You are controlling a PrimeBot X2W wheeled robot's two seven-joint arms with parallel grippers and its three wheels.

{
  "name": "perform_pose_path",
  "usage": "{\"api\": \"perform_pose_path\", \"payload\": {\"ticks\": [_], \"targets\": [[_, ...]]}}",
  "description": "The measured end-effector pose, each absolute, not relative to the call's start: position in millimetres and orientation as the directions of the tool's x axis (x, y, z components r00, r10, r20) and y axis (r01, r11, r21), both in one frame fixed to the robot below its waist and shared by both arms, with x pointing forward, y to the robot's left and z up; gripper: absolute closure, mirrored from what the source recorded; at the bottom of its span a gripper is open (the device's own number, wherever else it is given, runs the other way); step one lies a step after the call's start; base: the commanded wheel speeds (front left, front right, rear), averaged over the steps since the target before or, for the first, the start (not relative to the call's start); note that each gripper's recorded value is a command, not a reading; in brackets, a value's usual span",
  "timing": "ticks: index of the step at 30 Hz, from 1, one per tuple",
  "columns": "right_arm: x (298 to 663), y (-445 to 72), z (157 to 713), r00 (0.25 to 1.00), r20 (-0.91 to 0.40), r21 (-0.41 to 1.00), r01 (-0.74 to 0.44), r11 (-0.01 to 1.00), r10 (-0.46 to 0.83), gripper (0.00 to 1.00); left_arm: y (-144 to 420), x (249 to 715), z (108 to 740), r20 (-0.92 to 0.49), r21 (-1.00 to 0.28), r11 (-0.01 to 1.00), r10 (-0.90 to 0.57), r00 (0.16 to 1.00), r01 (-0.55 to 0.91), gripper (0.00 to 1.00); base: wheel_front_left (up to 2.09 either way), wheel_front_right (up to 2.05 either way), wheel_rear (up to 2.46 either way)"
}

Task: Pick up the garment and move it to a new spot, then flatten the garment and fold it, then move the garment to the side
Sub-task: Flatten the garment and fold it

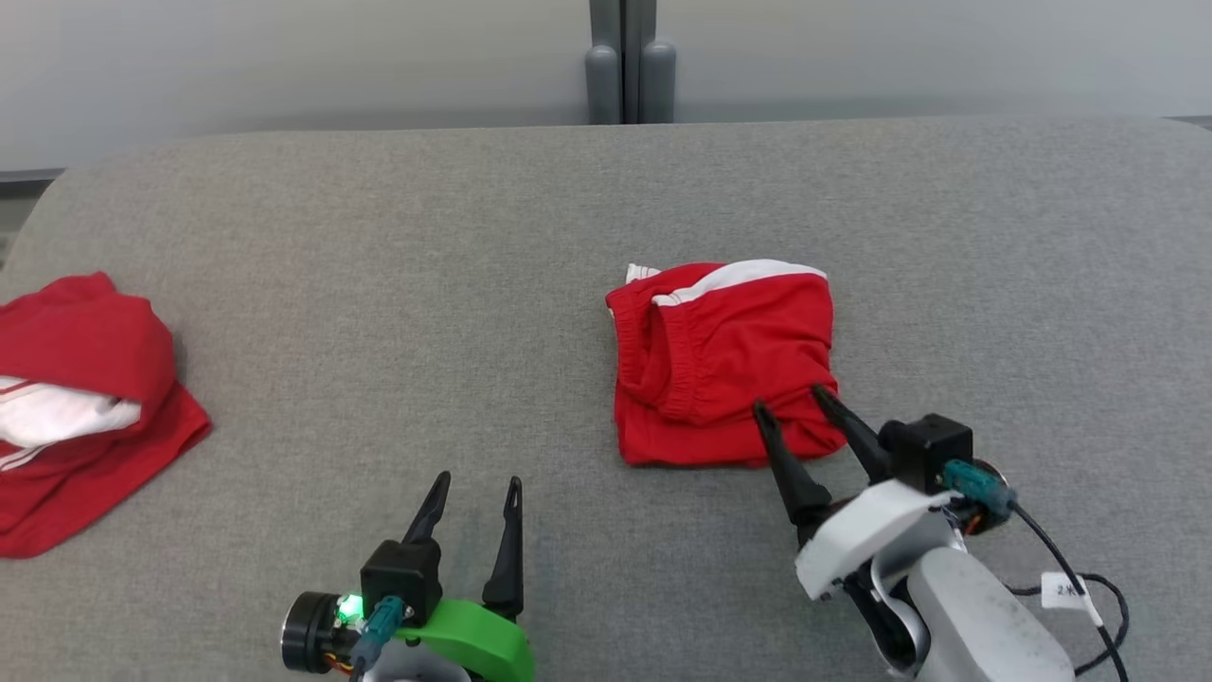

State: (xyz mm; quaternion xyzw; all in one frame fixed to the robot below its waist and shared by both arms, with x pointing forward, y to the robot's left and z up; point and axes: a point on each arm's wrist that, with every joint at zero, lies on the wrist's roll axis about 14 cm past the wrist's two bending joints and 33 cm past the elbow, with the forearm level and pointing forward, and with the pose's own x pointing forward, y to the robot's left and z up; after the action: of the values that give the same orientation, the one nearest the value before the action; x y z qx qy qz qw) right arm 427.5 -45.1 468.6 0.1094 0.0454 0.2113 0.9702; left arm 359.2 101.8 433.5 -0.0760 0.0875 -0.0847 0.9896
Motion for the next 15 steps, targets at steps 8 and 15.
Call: {"api": "perform_pose_path", "payload": {"ticks": [8,15], "targets": [[451,11,474,0.839,-0.048,0.352,-0.493,0.796,0.541,0.0,115,356,427,-0.185,-0.177,0.979,-0.135,0.973,0.102,0.0,0.0,0.0,0.0],[460,27,447,0.802,-0.164,0.364,-0.493,0.79,0.575,0.0,124,349,421,-0.208,-0.181,0.981,-0.103,0.973,0.065,0.0,0.0,0.0,0.0]]}}
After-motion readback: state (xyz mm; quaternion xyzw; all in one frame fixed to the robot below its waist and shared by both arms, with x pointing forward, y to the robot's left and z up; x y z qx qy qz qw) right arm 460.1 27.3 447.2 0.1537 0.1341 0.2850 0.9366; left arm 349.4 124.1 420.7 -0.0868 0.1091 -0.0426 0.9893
